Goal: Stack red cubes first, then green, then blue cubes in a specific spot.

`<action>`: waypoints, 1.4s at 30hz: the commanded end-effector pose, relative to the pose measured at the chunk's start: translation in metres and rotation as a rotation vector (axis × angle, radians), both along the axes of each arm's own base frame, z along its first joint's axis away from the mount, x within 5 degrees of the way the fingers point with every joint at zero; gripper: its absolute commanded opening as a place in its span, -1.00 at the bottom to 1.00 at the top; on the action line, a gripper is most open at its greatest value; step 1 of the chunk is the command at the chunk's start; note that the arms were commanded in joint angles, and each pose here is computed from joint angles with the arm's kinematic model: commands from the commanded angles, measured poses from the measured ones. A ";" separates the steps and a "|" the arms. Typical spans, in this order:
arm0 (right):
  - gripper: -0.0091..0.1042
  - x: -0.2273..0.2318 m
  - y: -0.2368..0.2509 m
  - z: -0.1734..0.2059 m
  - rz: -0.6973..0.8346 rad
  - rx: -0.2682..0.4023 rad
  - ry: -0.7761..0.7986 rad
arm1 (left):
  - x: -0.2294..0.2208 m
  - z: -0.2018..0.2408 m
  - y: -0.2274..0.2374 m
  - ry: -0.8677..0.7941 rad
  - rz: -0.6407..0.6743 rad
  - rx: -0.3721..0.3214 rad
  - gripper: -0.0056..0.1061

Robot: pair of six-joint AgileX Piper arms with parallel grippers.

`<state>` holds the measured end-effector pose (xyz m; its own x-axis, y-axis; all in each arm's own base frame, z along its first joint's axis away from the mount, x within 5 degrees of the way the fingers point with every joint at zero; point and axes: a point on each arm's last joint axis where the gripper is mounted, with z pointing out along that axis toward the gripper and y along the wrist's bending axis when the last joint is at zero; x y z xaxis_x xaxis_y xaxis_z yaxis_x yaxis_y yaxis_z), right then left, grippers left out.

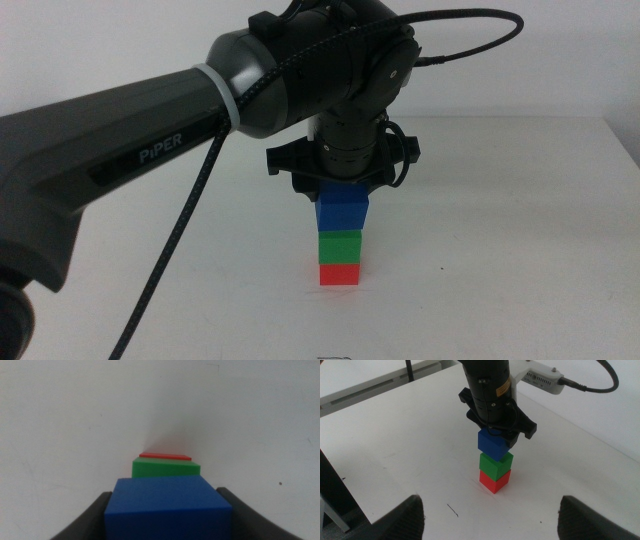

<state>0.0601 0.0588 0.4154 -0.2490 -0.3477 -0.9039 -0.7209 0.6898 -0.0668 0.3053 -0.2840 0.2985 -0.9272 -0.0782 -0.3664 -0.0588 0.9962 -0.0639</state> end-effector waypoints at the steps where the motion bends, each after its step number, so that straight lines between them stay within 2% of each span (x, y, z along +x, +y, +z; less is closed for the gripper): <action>1: 0.60 0.002 0.000 0.013 -0.010 0.052 -0.081 | -0.002 0.031 0.010 -0.076 -0.004 -0.042 -0.93; 8: 0.60 0.002 0.000 0.013 -0.010 0.052 -0.081 | 0.010 0.026 0.018 -0.016 -0.025 -0.111 -0.93; 21: 0.60 0.002 0.000 0.013 -0.010 0.052 -0.081 | 0.017 0.011 0.009 -0.009 -0.050 -0.121 -0.93; 36: 0.60 0.002 0.000 0.013 -0.010 0.052 -0.081 | 0.019 0.005 0.006 -0.001 -0.082 -0.096 -0.92; 37: 0.60 0.002 0.000 0.013 -0.010 0.052 -0.081 | 0.019 0.005 0.006 0.000 -0.083 -0.097 -0.84; 38: 0.60 0.002 0.000 0.013 -0.010 0.052 -0.081 | 0.019 0.005 0.007 -0.005 -0.101 -0.088 -0.40; 41: 0.60 0.002 0.000 0.013 -0.010 0.052 -0.081 | 0.019 0.005 0.006 -0.003 -0.105 -0.088 -0.15; 42: 0.60 0.002 0.000 0.013 -0.010 0.052 -0.081 | 0.019 0.005 0.006 -0.006 -0.106 -0.093 0.04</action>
<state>0.0601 0.0588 0.4154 -0.2490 -0.3477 -0.9039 -0.7209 0.6898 -0.0668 0.3280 -0.2799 0.2750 -0.9527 -0.0004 -0.3041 0.0311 0.9946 -0.0986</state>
